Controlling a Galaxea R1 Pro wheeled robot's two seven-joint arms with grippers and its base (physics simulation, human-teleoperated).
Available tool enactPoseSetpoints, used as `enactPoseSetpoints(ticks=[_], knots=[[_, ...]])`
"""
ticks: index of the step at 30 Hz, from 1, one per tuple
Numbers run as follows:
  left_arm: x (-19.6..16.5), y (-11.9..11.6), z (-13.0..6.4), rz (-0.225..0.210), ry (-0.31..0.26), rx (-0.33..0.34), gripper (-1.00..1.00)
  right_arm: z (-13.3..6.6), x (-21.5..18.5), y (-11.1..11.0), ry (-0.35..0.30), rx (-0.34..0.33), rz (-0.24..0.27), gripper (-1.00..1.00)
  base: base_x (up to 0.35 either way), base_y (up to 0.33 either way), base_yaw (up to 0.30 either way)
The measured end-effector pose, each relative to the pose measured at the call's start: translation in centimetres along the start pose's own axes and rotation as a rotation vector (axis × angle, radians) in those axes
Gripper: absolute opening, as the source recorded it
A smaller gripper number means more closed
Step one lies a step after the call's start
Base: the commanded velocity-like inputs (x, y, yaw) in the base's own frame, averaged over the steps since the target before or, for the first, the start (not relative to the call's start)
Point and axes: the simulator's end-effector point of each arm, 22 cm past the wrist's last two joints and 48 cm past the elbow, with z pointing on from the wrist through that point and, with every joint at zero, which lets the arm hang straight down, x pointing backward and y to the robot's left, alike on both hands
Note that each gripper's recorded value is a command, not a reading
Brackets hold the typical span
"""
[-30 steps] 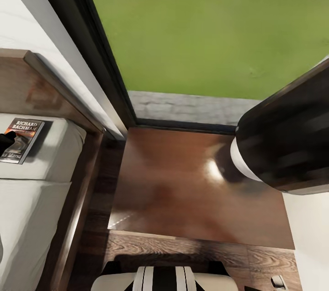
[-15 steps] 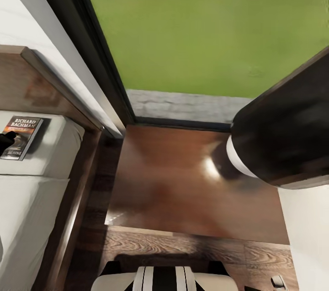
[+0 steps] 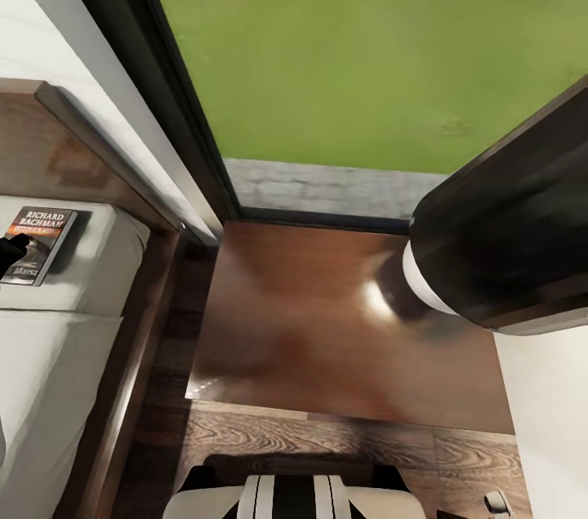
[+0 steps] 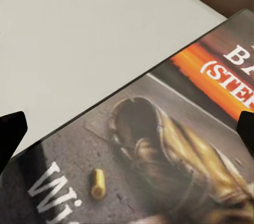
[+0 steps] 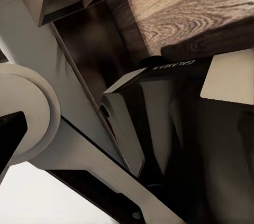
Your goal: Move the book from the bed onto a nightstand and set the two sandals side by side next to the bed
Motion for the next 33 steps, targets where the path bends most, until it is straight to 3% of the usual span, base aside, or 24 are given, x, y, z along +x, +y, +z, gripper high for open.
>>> enactPoseSetpoints(ticks=[10,33], knots=[[-0.01,-0.76,-0.08,0.027,-0.002,0.01,1.0,0.0,0.0,0.02,0.0,-0.001,0.0,1.0,0.0,-0.094,0.0],[-0.13,-0.99,-0.12,0.027,-0.005,0.015,1.0,0.0,0.0,0.01,0.0,0.0,0.0,1.0,-0.01,-0.047,0.0]])
